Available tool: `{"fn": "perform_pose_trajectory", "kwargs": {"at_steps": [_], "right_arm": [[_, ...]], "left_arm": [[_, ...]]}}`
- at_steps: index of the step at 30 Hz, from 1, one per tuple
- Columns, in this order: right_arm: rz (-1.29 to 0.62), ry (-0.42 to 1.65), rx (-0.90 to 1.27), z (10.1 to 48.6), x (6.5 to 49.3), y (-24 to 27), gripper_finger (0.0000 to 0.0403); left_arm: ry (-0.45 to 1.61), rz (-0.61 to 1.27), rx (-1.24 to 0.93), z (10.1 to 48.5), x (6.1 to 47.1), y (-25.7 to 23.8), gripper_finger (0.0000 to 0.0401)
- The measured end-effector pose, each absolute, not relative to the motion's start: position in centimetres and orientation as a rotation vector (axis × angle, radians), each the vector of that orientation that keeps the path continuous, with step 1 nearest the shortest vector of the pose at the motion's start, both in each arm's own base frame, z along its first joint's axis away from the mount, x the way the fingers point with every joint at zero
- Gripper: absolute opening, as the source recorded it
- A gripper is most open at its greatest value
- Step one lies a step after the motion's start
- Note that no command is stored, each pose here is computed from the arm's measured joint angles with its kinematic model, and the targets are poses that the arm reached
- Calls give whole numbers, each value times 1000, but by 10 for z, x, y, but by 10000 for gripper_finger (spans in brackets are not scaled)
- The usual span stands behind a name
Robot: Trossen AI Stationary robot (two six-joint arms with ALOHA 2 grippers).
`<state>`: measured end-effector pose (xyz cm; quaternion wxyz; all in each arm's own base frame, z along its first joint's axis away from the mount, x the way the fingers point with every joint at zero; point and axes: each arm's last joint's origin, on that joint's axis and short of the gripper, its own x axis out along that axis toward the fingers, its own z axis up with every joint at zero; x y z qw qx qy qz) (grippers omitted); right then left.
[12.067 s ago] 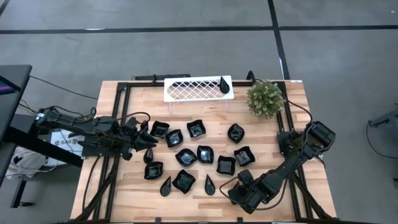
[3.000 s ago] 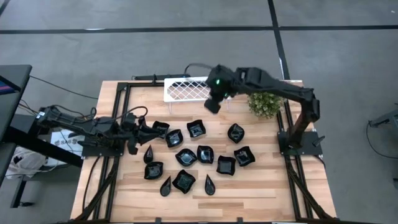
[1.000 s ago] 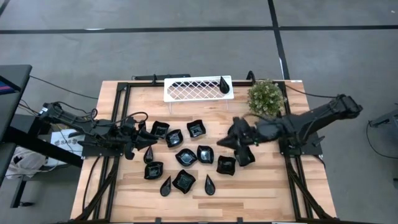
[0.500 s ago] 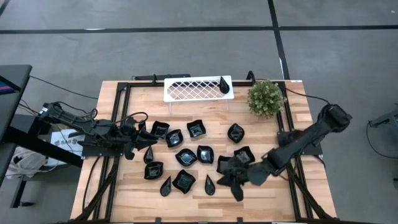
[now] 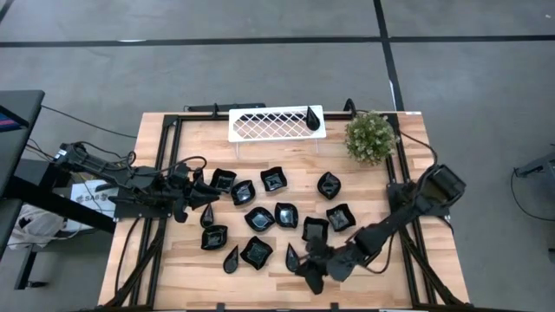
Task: Pick & Place Mini shaped plates
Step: Stack the black drop shaped plate on top of the black drop shaped plate on the shelf
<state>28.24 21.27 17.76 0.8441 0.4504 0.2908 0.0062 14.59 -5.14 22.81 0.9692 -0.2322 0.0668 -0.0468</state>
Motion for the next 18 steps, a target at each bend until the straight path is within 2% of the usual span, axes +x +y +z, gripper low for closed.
{"fn": "perform_pose_trajectory", "kwargs": {"at_steps": [8, 18], "right_arm": [[-20, 674, 988, 166, 296, 229, 67], [-197, 788, 1023, 169, 294, 224, 67]], "left_arm": [[137, -100, -469, 228, 146, -52, 97], [137, -101, -467, 228, 146, -52, 97]]}}
